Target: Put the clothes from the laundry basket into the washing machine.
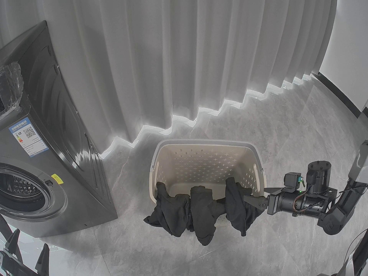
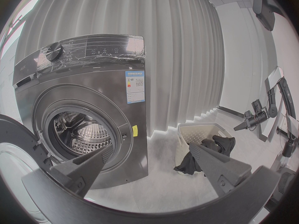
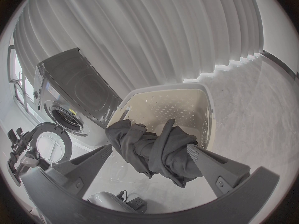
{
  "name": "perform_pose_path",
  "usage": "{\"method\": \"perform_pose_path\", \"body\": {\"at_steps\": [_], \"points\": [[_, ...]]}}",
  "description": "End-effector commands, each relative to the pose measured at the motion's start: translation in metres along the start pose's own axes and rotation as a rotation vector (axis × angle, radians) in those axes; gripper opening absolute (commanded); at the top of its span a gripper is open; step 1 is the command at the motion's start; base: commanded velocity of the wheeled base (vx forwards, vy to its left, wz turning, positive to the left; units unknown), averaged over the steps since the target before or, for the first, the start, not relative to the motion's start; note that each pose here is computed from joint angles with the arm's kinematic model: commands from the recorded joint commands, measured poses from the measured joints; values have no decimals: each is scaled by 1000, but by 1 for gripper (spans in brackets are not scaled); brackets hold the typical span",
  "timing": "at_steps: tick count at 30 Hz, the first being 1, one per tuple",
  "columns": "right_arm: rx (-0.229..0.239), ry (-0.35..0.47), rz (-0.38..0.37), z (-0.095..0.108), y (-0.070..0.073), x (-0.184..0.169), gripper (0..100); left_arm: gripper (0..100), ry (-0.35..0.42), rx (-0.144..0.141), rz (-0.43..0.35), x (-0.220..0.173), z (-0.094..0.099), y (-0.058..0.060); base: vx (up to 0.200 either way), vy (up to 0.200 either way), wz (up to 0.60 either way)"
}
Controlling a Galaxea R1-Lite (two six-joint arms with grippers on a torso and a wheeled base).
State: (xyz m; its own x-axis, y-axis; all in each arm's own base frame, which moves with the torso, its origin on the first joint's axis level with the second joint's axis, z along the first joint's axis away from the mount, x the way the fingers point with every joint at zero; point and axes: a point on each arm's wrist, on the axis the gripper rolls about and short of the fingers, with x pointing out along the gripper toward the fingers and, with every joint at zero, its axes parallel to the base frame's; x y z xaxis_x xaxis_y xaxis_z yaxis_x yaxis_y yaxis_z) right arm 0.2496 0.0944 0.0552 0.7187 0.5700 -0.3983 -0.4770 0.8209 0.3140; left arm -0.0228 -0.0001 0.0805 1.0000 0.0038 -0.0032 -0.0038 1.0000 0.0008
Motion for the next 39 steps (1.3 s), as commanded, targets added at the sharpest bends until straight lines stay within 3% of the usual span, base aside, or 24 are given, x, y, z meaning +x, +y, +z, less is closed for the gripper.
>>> {"method": "perform_pose_path", "body": {"at_steps": [1, 13, 22, 39], "points": [[22, 74, -17, -21, -11, 20, 100, 100, 0, 1, 1, 0, -5, 0, 200, 0, 0], [26, 109, -21, -31, -19, 42, 100, 100, 1, 1, -1, 0, -5, 0, 17, 0, 0], [-48, 117, -49, -46, -27, 64, 100, 100, 1, 2, 1, 0, -5, 0, 0, 0, 0], [-123, 119, -29, -49, -22, 64, 100, 100, 0, 1, 1, 0, -5, 0, 0, 0, 0]]}}
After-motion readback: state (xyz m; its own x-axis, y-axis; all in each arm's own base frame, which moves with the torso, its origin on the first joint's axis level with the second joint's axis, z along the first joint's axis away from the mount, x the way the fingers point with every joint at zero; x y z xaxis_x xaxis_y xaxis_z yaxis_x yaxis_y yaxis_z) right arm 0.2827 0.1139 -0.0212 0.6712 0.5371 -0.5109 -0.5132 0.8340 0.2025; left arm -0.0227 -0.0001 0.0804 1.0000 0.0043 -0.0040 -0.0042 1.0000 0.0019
